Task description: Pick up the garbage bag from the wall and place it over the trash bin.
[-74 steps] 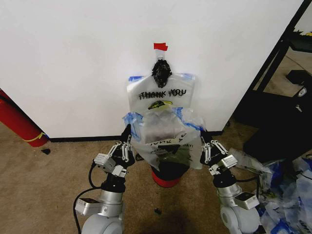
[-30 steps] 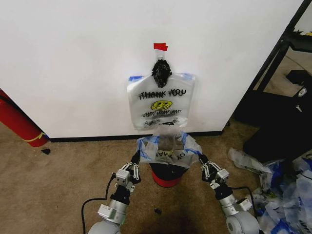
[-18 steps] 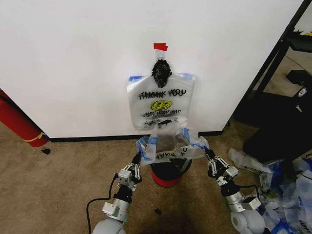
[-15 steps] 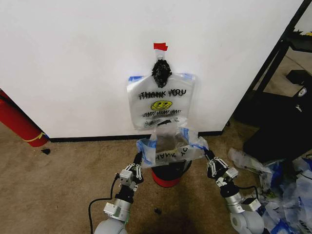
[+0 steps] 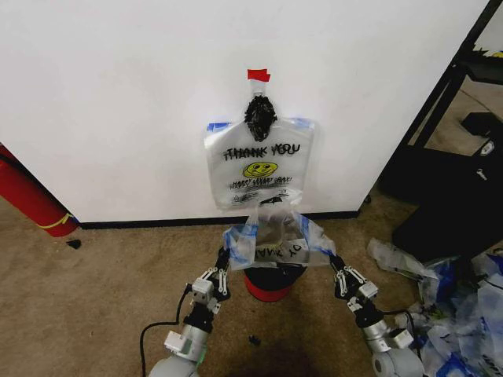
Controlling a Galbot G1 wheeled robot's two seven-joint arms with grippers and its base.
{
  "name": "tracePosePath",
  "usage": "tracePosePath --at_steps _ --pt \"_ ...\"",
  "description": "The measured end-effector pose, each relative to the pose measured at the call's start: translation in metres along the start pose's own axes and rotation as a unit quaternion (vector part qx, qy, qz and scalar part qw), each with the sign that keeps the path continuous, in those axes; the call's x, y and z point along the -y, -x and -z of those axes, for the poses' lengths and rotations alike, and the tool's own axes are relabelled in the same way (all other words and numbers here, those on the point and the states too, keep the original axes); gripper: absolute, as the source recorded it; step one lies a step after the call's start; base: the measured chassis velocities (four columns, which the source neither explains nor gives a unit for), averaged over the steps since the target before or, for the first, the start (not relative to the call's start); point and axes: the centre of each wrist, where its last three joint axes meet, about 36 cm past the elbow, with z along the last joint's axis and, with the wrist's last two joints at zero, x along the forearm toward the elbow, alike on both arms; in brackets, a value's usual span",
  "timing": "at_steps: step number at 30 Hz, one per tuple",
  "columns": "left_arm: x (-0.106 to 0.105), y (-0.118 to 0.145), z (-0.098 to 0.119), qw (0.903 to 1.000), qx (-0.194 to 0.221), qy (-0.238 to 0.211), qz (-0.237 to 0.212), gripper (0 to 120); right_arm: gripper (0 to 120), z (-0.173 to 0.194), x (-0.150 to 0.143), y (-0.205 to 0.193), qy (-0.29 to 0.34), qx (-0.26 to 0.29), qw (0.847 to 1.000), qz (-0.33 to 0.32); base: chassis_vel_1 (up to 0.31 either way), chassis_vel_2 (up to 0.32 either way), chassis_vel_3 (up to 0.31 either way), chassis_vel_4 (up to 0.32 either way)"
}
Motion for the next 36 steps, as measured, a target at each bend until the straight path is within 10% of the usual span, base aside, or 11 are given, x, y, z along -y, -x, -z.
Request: tracePosePath --at_steps 21,36 --pt "-0.036 -0.04 -0.044 0.9674 -0.06 0.232 -0.082 0 0 -0.032 -0.021 -0.039 0.036 -0.058 0.998 -0.007 0.0 0.0 0.0 0.0" --pt "-0.043 -0.034 -0.066 0.9626 -0.106 0.243 -0.057 0 0 -0.071 -0.036 -0.009 0.11 -0.026 0.993 -0.046 0.0 0.0 0.0 0.0"
